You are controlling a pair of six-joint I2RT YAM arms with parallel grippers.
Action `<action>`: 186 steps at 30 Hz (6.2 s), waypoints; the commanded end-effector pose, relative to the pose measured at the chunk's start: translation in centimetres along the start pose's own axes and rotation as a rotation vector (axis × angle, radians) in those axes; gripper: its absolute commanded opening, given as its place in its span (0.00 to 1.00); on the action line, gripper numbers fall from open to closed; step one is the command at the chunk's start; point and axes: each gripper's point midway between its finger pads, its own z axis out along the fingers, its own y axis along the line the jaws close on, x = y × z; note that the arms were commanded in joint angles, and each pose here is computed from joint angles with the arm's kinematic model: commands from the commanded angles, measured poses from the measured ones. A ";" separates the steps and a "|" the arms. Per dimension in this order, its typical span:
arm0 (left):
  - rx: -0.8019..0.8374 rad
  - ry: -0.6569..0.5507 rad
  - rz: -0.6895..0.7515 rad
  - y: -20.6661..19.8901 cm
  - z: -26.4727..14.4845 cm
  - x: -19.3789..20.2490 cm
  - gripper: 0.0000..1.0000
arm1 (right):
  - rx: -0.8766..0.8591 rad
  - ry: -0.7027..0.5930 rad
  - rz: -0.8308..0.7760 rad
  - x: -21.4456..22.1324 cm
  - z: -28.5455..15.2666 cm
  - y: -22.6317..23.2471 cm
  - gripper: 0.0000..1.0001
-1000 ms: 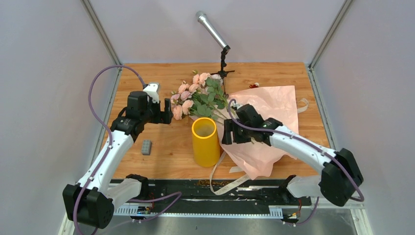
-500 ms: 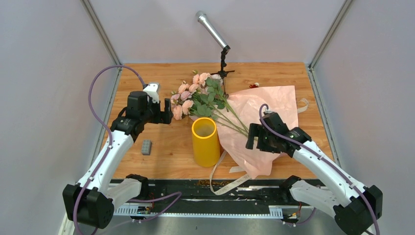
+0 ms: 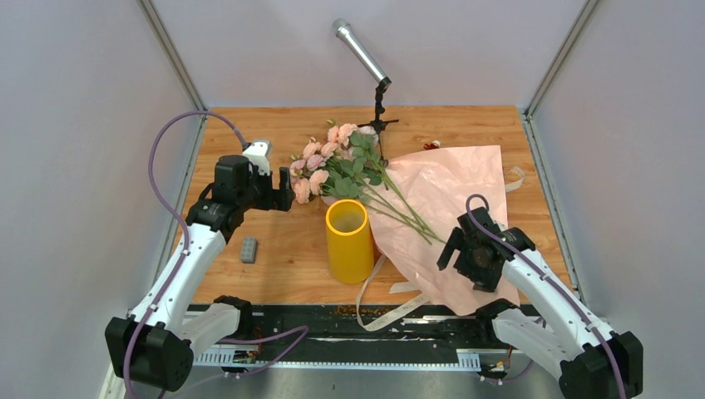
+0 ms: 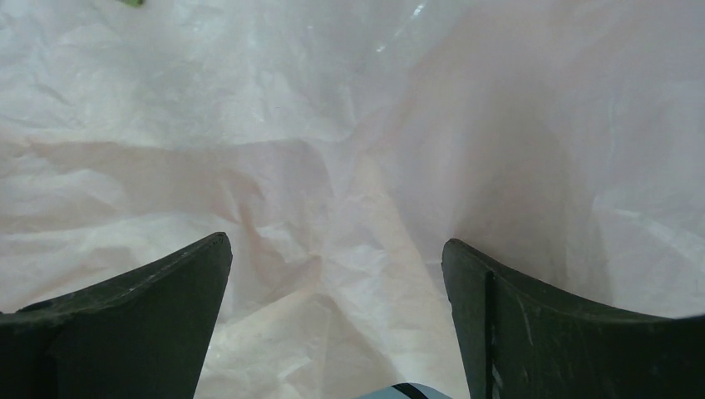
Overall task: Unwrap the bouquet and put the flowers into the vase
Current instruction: Unfold the wrapping paper at the center of the board, then pick up the fake flower from the wrapping paper, then place the fake flower in the vase.
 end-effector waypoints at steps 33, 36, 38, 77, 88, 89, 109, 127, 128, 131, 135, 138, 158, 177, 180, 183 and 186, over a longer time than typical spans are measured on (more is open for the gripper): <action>-0.023 -0.072 0.059 0.7 0.0 -1.3 1.00 | -0.341 -0.448 -0.144 -11.0 -7.1 6.3 0.94; -0.048 -0.096 0.065 1.1 0.2 -1.8 1.00 | -0.481 -0.523 -0.253 -12.9 -8.1 9.9 0.91; -0.039 -0.118 0.053 0.9 0.3 -2.2 1.00 | -0.526 -0.558 -0.331 -14.2 -8.0 11.8 0.88; -0.132 -0.075 0.074 3.4 3.0 -4.7 1.00 | -0.613 -0.297 -0.769 -20.5 9.8 29.3 0.24; -0.126 -0.065 0.060 3.3 3.3 -4.7 1.00 | -0.587 -0.301 -0.783 -21.1 10.8 29.5 0.09; -0.127 -0.066 0.059 3.3 3.3 -4.7 1.00 | -0.591 -0.303 -0.785 -21.1 10.7 29.6 0.02; 0.041 -0.174 0.127 0.2 2.0 -6.1 1.00 | -0.741 -0.539 -0.782 -22.5 -0.8 30.2 0.00; -0.127 -0.283 0.072 2.0 -2.2 -12.6 1.00 | -1.225 -0.911 -0.819 -17.1 -25.3 27.8 0.00; -0.128 -0.295 0.072 2.0 -2.0 -12.6 1.00 | -1.256 -0.941 -0.819 -16.5 -26.9 27.5 0.00; -0.123 -0.298 0.063 2.2 -0.8 -11.4 1.00 | -1.346 -1.054 -0.814 -14.8 -31.8 26.5 0.00; -0.129 -0.255 0.048 2.5 -0.2 -9.7 1.00 | -1.465 -1.153 -0.803 -12.1 -36.9 26.2 0.00; -0.115 -0.276 0.026 2.2 -0.5 -9.7 1.00 | -1.549 -1.198 -0.799 -10.2 -39.2 26.8 0.00; -0.019 -0.276 0.028 0.5 -0.3 -9.6 1.00 | -1.739 -1.105 -0.861 -2.7 -36.1 32.8 0.00; -0.039 -0.280 0.044 0.9 -0.4 -9.6 1.00 | -1.560 -0.872 -0.902 0.0 -24.3 31.0 0.00; -0.037 -0.276 0.042 0.9 -0.3 -9.5 1.00 | -1.538 -0.838 -0.916 0.4 -23.2 30.8 0.00; -0.042 -0.275 0.040 1.0 -0.3 -9.4 1.00 | -1.520 -0.819 -0.921 0.5 -22.4 30.7 0.04; -0.044 -0.276 0.040 1.0 -0.3 -9.4 1.00 | -1.509 -0.802 -0.931 0.6 -22.2 30.7 0.14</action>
